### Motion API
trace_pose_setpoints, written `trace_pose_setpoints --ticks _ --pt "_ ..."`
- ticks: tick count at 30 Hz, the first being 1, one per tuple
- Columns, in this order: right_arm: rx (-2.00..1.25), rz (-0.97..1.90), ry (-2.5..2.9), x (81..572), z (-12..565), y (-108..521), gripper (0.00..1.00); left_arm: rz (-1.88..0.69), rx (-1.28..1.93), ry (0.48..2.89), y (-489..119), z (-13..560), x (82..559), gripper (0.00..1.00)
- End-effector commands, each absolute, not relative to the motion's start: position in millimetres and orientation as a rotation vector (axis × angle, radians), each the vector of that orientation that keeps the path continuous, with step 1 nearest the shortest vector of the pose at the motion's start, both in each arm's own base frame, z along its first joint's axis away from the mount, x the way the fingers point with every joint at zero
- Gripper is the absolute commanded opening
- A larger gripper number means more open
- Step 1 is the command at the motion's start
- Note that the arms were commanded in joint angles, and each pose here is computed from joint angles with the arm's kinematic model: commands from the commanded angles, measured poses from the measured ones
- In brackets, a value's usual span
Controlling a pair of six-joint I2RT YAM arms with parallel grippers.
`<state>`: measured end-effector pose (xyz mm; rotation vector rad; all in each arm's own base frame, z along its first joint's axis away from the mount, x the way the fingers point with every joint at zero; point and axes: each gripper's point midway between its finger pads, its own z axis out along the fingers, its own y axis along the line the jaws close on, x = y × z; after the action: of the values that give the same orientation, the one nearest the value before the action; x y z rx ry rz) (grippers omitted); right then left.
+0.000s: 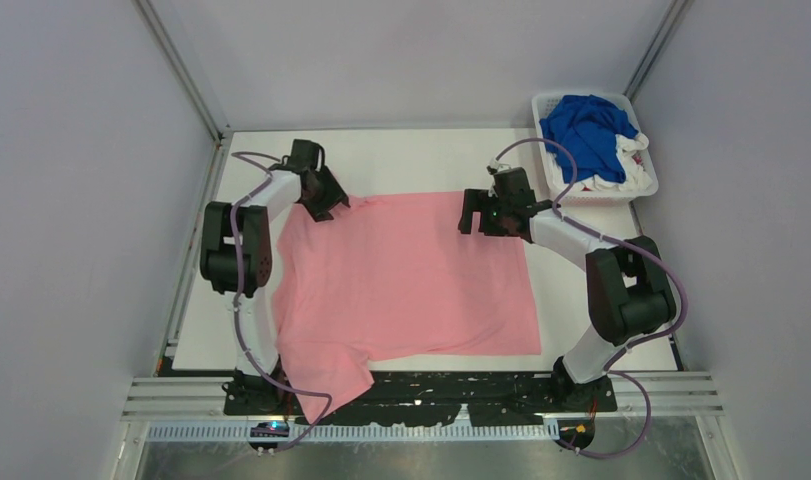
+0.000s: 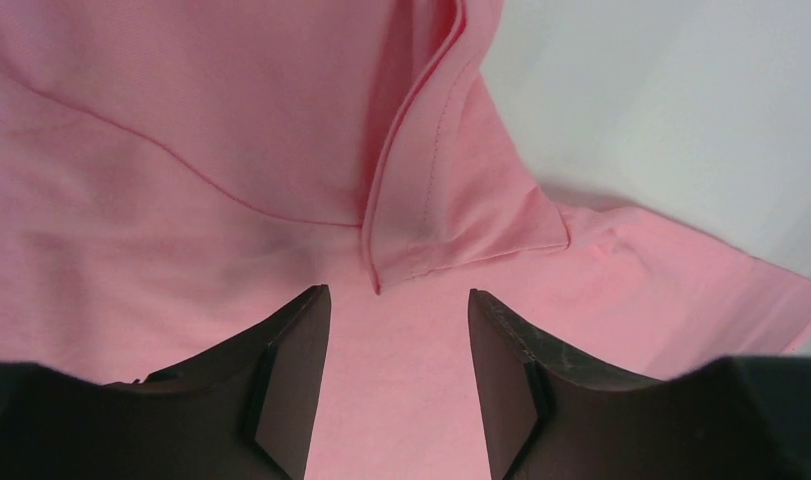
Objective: Fold and stack the t-shirts
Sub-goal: Flatten out the tshirt
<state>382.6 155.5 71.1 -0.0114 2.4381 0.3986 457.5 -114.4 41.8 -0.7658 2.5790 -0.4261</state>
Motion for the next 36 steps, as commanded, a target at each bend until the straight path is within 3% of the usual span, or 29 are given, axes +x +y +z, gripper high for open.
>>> trace_pose_setpoints --ticks 1,8,10,12,36 --pt "-0.034 0.378 2.415 386 72 154 0.95 -0.477 -0.719 2.558 -120 58 473 0.54" --pt "-0.021 0.321 2.436 381 66 143 0.96 -0.472 -0.714 2.575 -121 55 478 0.49" --pt "-0.023 0.310 2.440 379 65 140 0.95 -0.486 -0.703 2.617 -123 49 472 0.39" --pt "-0.023 0.294 2.446 377 62 136 0.95 -0.521 -0.697 2.640 -129 47 467 0.37" --pt "0.450 0.205 2.609 335 12 38 1.00 -0.432 -0.650 2.698 -161 52 452 0.45"
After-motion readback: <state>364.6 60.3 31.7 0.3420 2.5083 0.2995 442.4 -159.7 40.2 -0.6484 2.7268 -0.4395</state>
